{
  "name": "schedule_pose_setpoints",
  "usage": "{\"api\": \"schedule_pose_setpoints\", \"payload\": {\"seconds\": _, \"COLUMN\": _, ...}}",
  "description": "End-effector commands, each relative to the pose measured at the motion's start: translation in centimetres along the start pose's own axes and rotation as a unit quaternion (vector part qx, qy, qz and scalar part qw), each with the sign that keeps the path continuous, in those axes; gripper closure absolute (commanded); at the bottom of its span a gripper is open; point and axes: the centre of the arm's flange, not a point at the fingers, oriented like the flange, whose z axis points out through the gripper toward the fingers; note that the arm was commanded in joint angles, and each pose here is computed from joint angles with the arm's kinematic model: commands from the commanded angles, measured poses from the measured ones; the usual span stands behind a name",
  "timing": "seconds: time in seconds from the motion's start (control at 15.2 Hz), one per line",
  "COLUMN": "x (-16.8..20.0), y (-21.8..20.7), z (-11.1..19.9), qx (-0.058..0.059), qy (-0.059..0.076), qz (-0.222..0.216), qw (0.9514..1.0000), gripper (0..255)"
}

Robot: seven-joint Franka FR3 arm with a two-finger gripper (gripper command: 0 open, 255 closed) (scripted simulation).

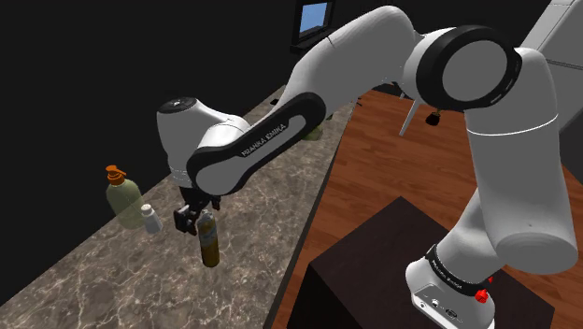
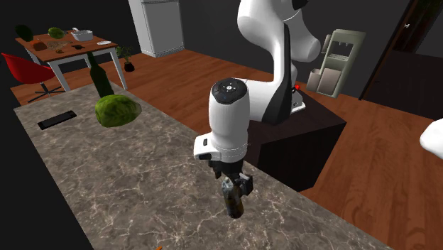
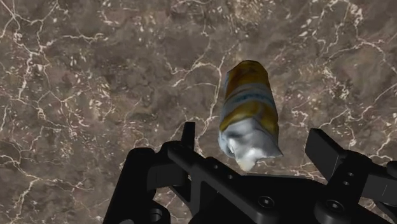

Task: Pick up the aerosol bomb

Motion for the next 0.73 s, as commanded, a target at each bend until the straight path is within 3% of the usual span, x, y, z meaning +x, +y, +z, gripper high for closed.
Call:
{"api": "schedule_pose_setpoints", "payload": {"seconds": 0.0, "x": 0.01, "y": 0.02, "z": 0.20, "qx": 0.000, "qy": 0.000, "qz": 0.000, "qw": 1.0000, "gripper": 255}}
{"api": "schedule_pose_setpoints", "payload": {"seconds": 0.66, "x": 0.01, "y": -0.02, "z": -0.30, "qx": 0.000, "qy": 0.000, "qz": 0.000, "qw": 1.0000, "gripper": 255}}
